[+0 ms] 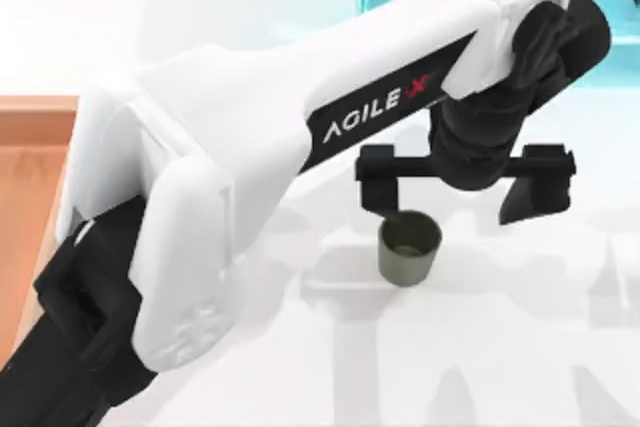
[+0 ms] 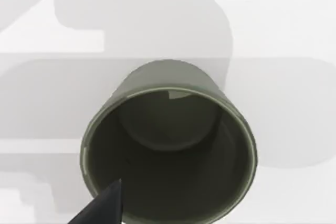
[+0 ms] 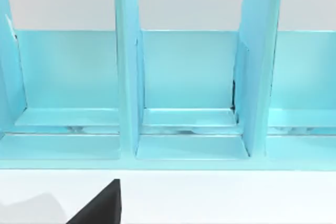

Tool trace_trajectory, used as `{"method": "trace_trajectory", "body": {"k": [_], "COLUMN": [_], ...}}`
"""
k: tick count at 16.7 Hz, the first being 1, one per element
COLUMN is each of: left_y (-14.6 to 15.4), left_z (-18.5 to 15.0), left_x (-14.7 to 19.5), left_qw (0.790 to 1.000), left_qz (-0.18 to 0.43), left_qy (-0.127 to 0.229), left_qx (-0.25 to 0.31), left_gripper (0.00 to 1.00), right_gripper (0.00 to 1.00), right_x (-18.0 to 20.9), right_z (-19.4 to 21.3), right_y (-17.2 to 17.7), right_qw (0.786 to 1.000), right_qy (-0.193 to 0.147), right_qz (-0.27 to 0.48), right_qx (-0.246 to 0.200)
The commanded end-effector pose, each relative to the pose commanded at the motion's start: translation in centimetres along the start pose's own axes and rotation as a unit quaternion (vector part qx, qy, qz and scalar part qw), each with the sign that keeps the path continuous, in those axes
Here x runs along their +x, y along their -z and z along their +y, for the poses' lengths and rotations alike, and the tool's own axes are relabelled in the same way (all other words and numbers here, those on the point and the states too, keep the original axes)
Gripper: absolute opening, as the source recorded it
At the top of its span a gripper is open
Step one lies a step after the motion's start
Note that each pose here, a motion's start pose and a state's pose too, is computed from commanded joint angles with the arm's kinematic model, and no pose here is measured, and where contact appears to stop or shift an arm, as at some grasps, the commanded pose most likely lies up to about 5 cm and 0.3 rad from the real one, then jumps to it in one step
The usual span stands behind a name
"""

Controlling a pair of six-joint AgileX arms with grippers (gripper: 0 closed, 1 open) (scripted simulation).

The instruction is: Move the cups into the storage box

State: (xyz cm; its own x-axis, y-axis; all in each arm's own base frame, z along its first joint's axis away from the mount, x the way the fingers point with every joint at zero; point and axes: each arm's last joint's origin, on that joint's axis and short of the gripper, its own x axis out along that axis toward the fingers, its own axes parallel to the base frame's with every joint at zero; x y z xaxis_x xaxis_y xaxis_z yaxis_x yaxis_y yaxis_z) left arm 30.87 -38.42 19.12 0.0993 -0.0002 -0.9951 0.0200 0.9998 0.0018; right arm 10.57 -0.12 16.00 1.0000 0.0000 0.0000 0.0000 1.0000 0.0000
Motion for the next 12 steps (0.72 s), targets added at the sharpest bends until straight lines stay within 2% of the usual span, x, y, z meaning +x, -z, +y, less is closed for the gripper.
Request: {"method": "trace_trajectory", "body": {"k": [5, 10, 12], "left_y": [0.4, 0.4, 0.4], "left_z": [0.2, 0.3, 0.3], "left_x": [4.9, 5.3, 5.3], "left_qw": [1.000, 1.000, 1.000], "left_qz": [0.000, 0.000, 0.000], "left_qy": [0.000, 0.000, 0.000], "left_qx": [0.000, 0.000, 0.000], "left_gripper": [1.00, 1.00, 0.85], "right_gripper": [1.00, 1.00, 1.00], "right_x": [0.0, 0.0, 0.0], "right_z": [0.0, 0.0, 0.0], "right_y": [0.0, 0.0, 0.0], "right_qw": [1.000, 1.000, 1.000], "right_qy": [0.000, 0.000, 0.000], "right_qz": [0.000, 0.000, 0.000], "right_qx": [0.000, 0.000, 0.000]}}
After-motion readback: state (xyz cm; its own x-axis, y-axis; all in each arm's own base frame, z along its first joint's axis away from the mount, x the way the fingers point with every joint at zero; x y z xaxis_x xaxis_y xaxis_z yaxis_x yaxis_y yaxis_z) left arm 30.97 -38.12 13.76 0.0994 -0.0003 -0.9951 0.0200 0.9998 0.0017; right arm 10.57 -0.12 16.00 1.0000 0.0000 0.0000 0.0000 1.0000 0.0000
